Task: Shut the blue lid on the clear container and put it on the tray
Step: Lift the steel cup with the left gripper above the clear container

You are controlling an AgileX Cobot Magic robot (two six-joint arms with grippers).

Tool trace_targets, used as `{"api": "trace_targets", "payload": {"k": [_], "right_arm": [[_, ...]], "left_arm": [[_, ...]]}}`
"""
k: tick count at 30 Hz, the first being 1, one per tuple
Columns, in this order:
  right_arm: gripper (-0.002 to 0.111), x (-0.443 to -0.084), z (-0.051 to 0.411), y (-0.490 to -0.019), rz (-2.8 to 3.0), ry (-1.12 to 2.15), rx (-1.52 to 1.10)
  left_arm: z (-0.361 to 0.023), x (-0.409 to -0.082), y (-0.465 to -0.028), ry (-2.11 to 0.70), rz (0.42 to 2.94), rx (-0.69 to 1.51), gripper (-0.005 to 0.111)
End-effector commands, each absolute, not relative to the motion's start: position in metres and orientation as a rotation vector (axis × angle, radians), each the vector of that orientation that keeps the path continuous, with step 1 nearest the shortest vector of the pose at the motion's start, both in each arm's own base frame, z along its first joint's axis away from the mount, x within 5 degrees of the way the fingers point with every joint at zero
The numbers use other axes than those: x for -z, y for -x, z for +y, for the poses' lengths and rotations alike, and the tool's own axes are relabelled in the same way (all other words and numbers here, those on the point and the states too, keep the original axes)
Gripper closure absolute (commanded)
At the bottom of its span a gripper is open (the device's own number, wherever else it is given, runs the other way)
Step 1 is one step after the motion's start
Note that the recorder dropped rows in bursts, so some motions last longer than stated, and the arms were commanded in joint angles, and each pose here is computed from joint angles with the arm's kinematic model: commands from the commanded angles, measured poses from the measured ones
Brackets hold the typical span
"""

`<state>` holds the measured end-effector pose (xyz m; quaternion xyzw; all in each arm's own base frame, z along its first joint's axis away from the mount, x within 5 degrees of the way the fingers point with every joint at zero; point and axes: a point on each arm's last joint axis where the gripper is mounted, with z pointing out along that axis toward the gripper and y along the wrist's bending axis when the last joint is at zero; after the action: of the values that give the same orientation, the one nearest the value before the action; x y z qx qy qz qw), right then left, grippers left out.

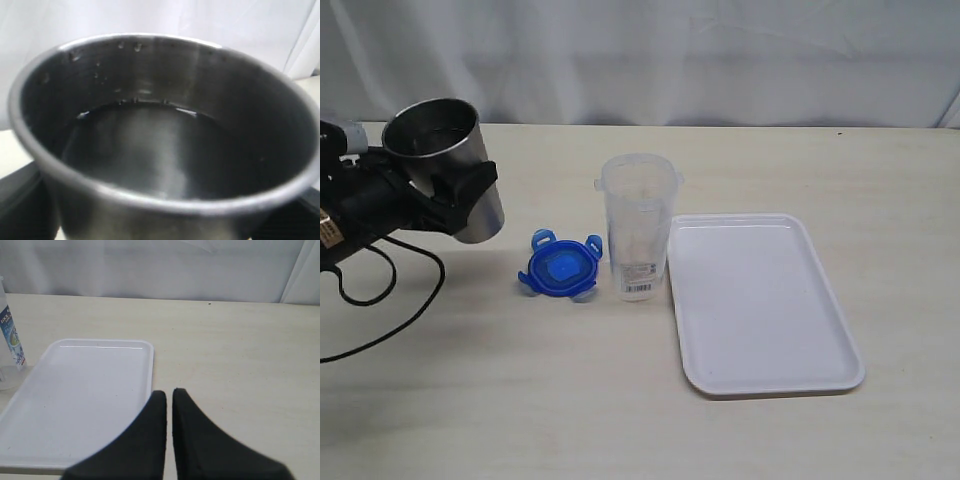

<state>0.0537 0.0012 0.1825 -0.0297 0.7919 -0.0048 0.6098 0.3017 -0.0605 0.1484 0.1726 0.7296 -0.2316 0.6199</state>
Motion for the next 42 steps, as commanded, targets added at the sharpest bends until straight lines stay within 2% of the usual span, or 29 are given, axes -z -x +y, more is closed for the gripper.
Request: {"api": "trace_targets", "payload": {"k": [1, 9, 16, 29, 42], "right_arm": [[0.104, -0.182, 0.001, -0.053, 1.826, 0.063, 0.013], [0.104, -0.182, 0.001, -0.053, 1.826, 0.063, 0.013], [0.104, -0.182, 0.001, -0.053, 1.826, 0.063, 0.013], [0.104, -0.182, 0.001, -0.053, 1.826, 0.063, 0.013], [0.104, -0.182, 0.001, -0.053, 1.826, 0.063, 0.013]], "left_arm": [[-0.067, -0.178, -0.316, -0.404, 1.523, 0.634, 0.107], [-0.071, -0.197, -0.336, -0.410, 1.503, 0.698, 0.107], [-0.093, -0.206, -0.356, -0.459, 1.602, 0.624, 0.107], [-0.151, -0.230, -0.367, -0.591, 1.630, 0.575, 0.107], [-0.176, -0.234, -0.359, -0.688, 1.588, 0.573, 0.107]]}}
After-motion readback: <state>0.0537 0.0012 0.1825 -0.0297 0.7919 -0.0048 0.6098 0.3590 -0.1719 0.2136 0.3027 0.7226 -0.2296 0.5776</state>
